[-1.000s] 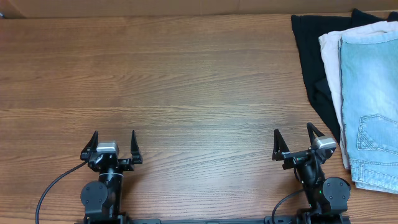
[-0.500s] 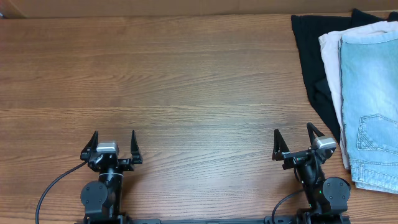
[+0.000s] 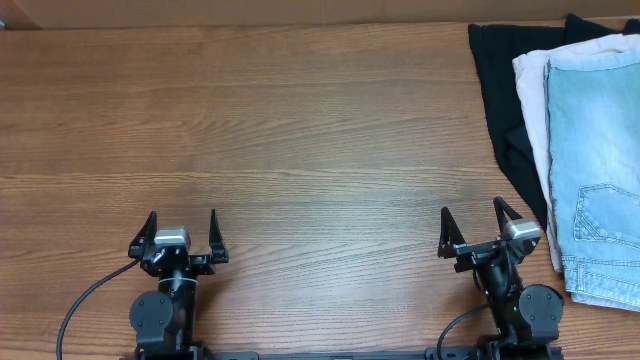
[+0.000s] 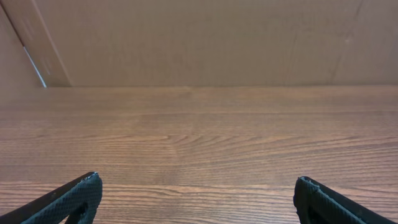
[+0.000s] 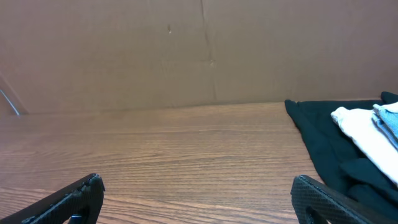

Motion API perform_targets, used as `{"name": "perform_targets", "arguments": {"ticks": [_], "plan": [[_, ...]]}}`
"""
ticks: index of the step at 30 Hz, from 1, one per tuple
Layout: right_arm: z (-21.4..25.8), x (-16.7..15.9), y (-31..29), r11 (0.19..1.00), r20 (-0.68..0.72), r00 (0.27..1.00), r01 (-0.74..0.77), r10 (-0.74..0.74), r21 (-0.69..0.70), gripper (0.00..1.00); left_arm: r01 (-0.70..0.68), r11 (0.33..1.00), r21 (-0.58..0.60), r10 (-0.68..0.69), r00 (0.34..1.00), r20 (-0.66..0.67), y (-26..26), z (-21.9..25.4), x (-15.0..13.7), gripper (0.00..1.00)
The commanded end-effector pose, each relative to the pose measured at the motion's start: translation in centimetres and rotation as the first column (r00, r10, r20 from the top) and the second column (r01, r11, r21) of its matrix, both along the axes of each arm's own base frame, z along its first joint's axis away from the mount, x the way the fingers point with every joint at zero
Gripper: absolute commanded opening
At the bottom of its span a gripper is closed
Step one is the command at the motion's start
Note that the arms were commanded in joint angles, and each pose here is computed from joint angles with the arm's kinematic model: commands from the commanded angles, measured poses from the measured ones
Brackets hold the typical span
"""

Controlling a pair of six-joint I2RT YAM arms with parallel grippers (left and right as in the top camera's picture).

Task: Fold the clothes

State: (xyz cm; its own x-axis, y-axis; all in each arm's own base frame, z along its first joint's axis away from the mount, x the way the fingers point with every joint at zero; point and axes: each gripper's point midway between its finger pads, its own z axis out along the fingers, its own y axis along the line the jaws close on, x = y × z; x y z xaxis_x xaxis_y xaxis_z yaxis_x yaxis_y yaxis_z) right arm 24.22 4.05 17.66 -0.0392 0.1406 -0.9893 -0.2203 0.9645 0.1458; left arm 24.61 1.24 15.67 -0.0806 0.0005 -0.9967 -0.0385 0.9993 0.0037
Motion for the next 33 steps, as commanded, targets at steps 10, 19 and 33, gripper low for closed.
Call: {"name": "perform_targets", "arguments": {"ticks": [10,19,33], "plan": [[1.4,0.0,-0.1,1.0,0.066,0.998,0.006,-0.007,0.005,1.0,0.039,0.999,0.013,-0.039,0.999,0.027,-0.6,0.5,0.0,1.0],[4.1,-0.5,0.0,1.0,0.145,0.989,-0.001,0.0,0.007,1.0,0.032,0.999,0.026,-0.035,0.992,0.122,-0.5,2.9,0.0,1.0],[13.0,-1.8,0.0,1.0,0.172,0.985,-0.002,0.001,0.004,1.0,0.089,0.995,0.049,-0.096,0.981,0.167,-1.7,11.5,-1.4,1.0]]}}
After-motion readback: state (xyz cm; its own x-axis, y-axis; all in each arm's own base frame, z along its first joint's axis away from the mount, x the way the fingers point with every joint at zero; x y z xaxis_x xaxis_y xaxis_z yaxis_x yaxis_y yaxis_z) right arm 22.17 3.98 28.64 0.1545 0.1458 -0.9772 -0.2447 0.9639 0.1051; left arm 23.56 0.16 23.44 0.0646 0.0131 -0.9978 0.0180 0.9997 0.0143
